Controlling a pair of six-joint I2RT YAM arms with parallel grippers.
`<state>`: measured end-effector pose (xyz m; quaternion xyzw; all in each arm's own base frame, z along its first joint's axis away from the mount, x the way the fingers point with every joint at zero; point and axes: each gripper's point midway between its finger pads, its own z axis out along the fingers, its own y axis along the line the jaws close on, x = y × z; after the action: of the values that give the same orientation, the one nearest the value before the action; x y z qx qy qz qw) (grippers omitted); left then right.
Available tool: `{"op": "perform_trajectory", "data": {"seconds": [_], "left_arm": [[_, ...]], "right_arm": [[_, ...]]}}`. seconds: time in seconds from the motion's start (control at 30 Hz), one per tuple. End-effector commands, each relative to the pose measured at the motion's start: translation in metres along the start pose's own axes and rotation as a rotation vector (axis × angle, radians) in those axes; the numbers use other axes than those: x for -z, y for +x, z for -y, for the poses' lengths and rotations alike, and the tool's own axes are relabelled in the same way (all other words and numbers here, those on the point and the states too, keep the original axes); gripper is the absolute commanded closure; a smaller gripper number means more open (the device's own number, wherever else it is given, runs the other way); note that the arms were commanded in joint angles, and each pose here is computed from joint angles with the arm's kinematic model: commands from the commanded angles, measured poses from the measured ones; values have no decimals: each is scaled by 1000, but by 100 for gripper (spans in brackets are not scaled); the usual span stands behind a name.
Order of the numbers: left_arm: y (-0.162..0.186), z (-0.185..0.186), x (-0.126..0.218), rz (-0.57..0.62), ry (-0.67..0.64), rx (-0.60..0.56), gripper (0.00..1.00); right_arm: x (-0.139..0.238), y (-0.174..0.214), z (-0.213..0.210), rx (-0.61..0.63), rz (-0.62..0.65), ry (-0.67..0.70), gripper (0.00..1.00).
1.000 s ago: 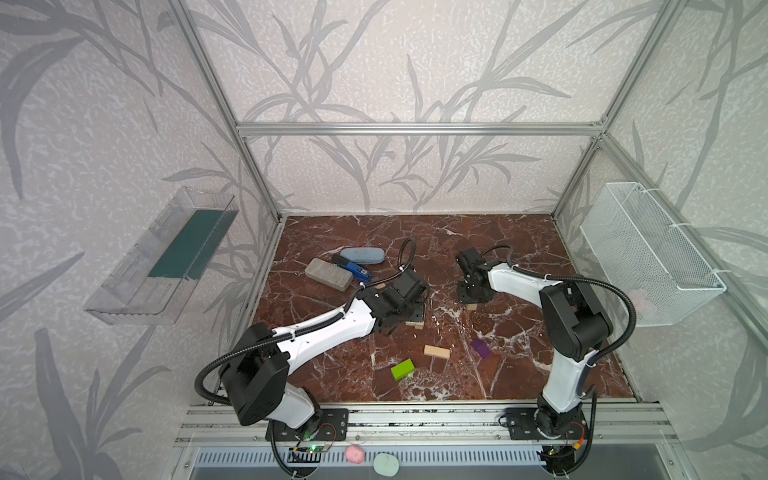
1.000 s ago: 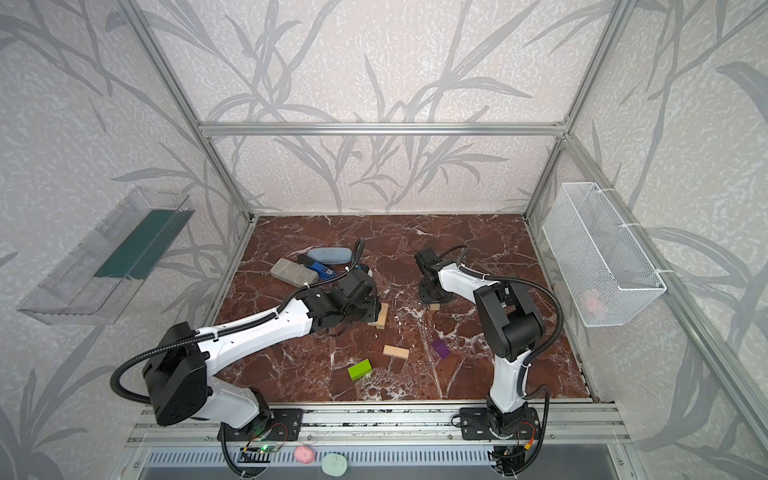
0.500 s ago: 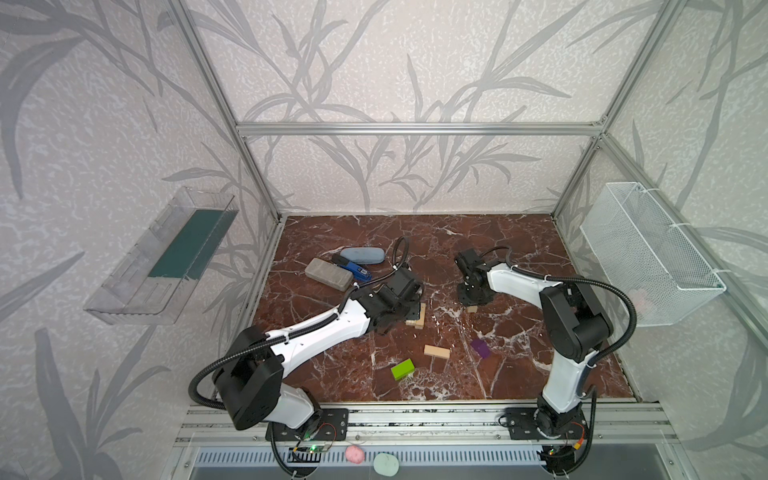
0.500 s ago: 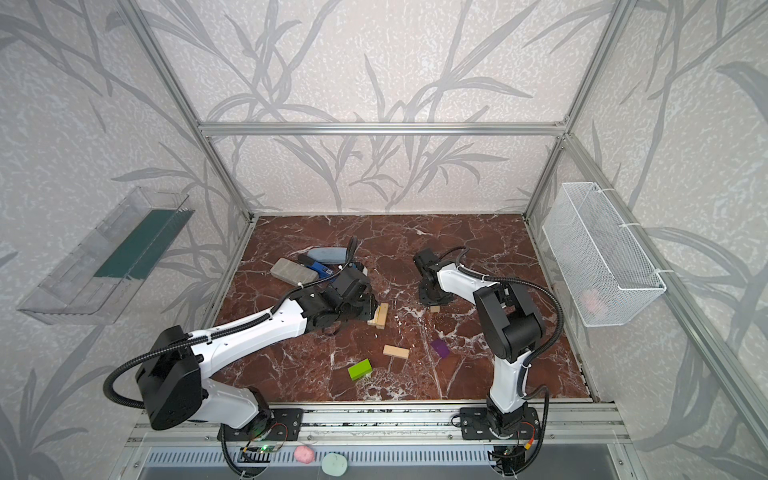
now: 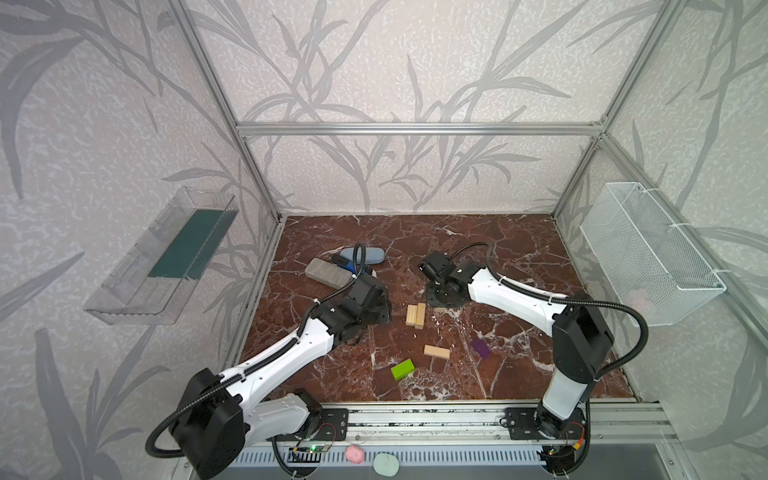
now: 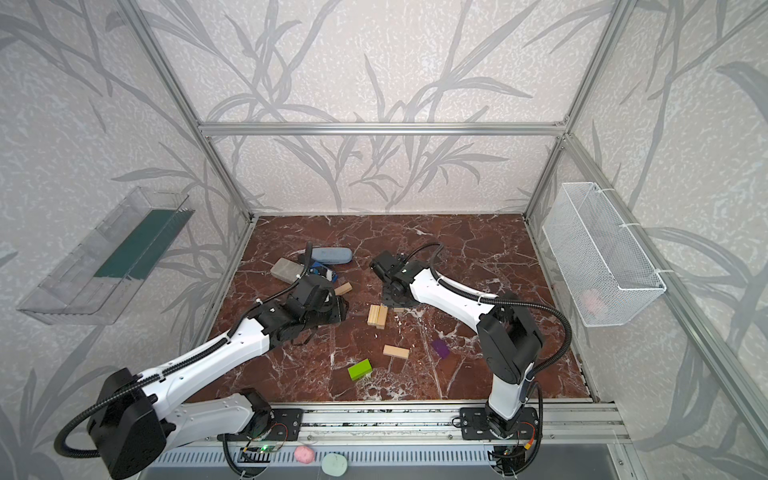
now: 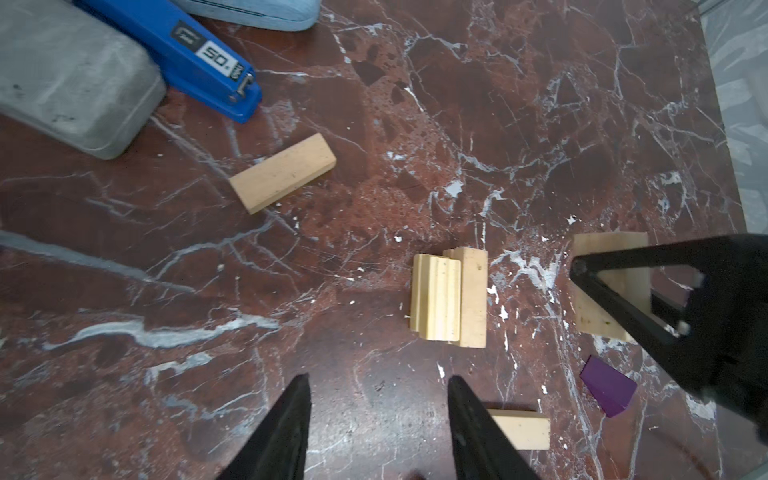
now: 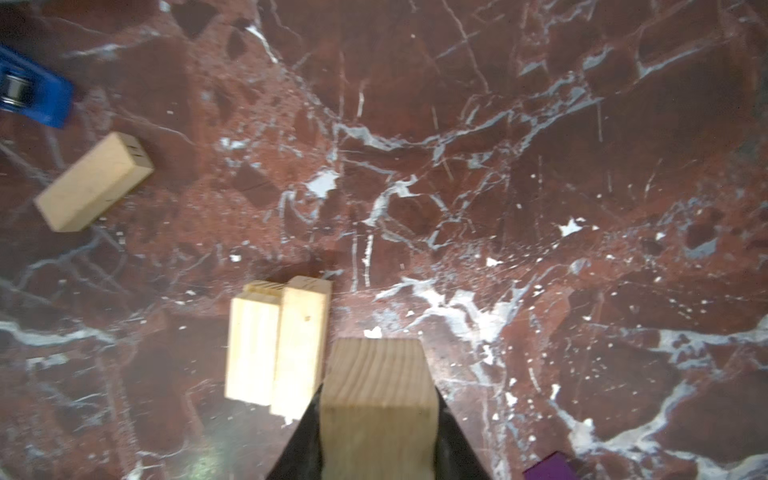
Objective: Build the wood block tower
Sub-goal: 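Lift the block with the right gripper and carry it over the standing group, then lower the held block beside the standing group with the right gripper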
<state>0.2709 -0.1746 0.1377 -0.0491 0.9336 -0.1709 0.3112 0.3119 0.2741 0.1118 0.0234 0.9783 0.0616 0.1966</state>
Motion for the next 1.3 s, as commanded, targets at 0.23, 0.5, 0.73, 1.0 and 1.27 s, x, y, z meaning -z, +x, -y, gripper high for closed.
{"op": "perform_trajectory", "data": {"seconds": [0.23, 0.5, 0.73, 1.0, 1.27], "left_arm": [[2, -29, 13, 35, -65, 28, 46], [5, -37, 14, 32, -97, 33, 46], [8, -38, 13, 24, -100, 33, 46], [7, -41, 15, 31, -107, 32, 45], [7, -42, 14, 30, -112, 30, 45]], "right_arm": [[-8, 10, -30, -132, 23, 67, 77], [-24, 15, -38, -148, 29, 87, 77], [-33, 17, -42, -151, 43, 111, 77], [-38, 15, -45, -159, 60, 124, 77], [-46, 18, -45, -149, 47, 148, 77]]}}
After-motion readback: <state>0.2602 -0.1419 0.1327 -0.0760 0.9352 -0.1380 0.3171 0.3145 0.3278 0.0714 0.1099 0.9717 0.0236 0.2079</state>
